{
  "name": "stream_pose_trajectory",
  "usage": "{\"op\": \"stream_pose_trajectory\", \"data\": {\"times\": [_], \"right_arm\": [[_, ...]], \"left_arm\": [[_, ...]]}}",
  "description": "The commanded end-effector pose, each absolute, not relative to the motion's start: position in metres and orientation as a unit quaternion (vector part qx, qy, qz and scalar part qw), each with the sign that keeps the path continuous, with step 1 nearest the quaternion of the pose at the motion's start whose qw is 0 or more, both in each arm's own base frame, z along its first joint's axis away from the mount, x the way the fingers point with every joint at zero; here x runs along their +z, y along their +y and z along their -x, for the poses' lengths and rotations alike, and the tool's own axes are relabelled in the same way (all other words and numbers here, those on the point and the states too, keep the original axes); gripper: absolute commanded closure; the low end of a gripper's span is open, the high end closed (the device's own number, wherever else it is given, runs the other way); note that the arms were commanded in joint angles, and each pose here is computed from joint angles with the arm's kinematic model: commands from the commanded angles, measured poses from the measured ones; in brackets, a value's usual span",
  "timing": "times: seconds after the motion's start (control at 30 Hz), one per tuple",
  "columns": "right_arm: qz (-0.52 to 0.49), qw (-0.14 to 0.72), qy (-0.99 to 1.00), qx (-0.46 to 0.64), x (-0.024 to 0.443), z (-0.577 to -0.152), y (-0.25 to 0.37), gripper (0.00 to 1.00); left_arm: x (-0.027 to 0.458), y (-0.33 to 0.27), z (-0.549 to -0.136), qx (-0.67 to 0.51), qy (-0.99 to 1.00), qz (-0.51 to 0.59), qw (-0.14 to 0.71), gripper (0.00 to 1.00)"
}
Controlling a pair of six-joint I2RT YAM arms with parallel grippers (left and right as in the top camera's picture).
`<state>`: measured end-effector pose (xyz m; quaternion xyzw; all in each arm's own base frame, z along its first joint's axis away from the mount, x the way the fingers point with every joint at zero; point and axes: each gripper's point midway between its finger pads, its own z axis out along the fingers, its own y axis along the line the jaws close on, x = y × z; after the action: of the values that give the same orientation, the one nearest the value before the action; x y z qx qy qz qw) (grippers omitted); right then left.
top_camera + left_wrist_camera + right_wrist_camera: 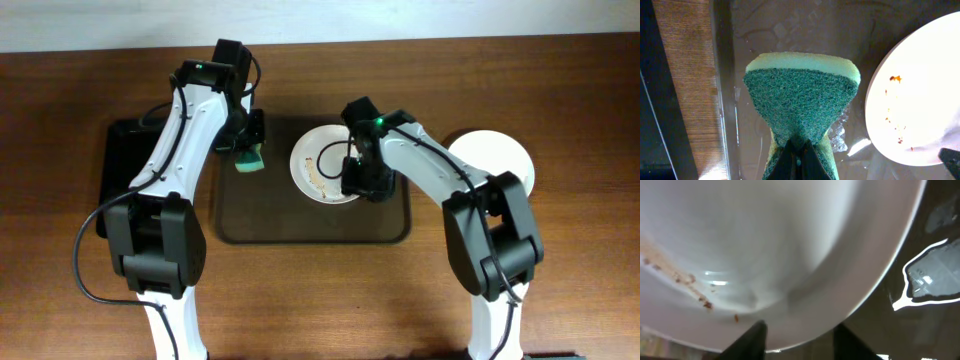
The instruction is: Clean dirty plates on tray and stack at the side
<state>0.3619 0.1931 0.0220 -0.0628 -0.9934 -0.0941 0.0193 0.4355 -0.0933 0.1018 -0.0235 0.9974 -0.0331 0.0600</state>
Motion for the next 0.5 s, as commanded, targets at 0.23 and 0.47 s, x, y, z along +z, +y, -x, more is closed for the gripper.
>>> {"op": "stream_pose_trajectory", "data": {"times": [0.23,0.47], "right_arm": [[-0.167,-0.155,-0.959,-0.168,0.075,-0.447,0.159,0.41],[-0.134,-0.100,-0.966,-0.196,0.032,-0.440,0.167,0.57]], "left_arm": [[0.098,-0.094,-0.435,-0.035,0.998,0.015,0.056,0.99],[0.098,-0.094,-0.435,-0.035,0.998,0.015,0.056,0.99]]}}
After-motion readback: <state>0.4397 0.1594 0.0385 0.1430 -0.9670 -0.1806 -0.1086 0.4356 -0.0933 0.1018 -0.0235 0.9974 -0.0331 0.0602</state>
